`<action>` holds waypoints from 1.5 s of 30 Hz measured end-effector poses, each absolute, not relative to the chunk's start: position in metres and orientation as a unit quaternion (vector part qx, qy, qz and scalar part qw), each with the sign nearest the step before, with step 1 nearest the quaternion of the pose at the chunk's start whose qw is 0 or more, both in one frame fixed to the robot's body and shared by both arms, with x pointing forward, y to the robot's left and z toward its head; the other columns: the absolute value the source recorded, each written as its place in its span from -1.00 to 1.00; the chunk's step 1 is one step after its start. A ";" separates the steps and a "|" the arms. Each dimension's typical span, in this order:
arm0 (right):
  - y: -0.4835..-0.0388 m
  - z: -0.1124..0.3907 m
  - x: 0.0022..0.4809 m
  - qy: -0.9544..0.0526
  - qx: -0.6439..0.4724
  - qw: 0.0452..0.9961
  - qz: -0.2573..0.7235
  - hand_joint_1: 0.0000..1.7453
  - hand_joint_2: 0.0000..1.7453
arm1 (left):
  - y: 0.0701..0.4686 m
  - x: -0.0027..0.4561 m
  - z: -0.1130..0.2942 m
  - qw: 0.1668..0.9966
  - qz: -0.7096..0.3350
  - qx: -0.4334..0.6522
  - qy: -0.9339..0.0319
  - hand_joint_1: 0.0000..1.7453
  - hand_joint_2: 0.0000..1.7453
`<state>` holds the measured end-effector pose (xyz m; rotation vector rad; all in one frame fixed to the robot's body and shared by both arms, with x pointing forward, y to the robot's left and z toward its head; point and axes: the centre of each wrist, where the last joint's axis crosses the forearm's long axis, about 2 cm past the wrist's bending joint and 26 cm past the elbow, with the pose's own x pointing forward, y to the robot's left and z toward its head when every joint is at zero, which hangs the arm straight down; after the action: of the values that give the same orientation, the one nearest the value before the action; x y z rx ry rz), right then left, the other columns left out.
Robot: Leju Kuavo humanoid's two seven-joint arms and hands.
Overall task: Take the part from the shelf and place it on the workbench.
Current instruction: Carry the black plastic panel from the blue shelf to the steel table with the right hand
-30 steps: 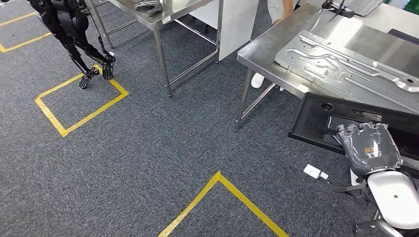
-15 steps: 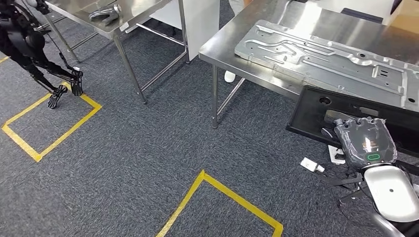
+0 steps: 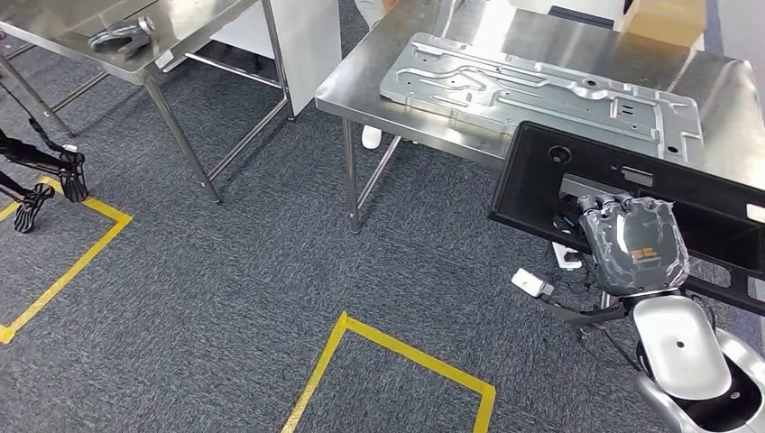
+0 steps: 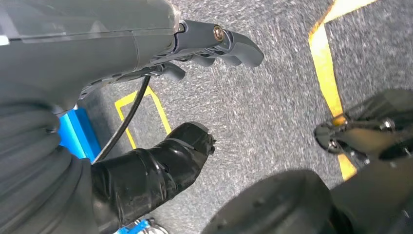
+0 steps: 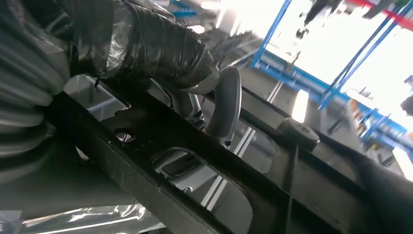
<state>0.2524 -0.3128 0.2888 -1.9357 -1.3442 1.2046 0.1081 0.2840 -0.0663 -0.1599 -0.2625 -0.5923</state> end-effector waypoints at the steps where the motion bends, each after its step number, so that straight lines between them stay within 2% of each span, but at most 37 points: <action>1: -0.311 0.287 0.253 -0.495 -0.706 0.247 0.443 1.00 1.00 | 0.283 0.108 -0.066 0.945 -0.291 -0.079 -0.128 -1.00 1.00; 23: -0.251 0.283 0.252 -0.557 -0.667 0.211 0.447 1.00 1.00 | 0.281 0.111 -0.065 0.944 -0.298 -0.071 -0.124 -1.00 1.00; 45: -0.237 0.281 0.246 -0.569 -0.646 0.197 0.469 1.00 1.00 | 0.281 0.111 -0.065 0.941 -0.307 -0.065 -0.122 -1.00 1.00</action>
<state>0.2463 -0.2368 0.2808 -1.8086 -1.5942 1.3125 0.1112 0.2812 -0.0651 -0.1323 -0.2498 -0.6273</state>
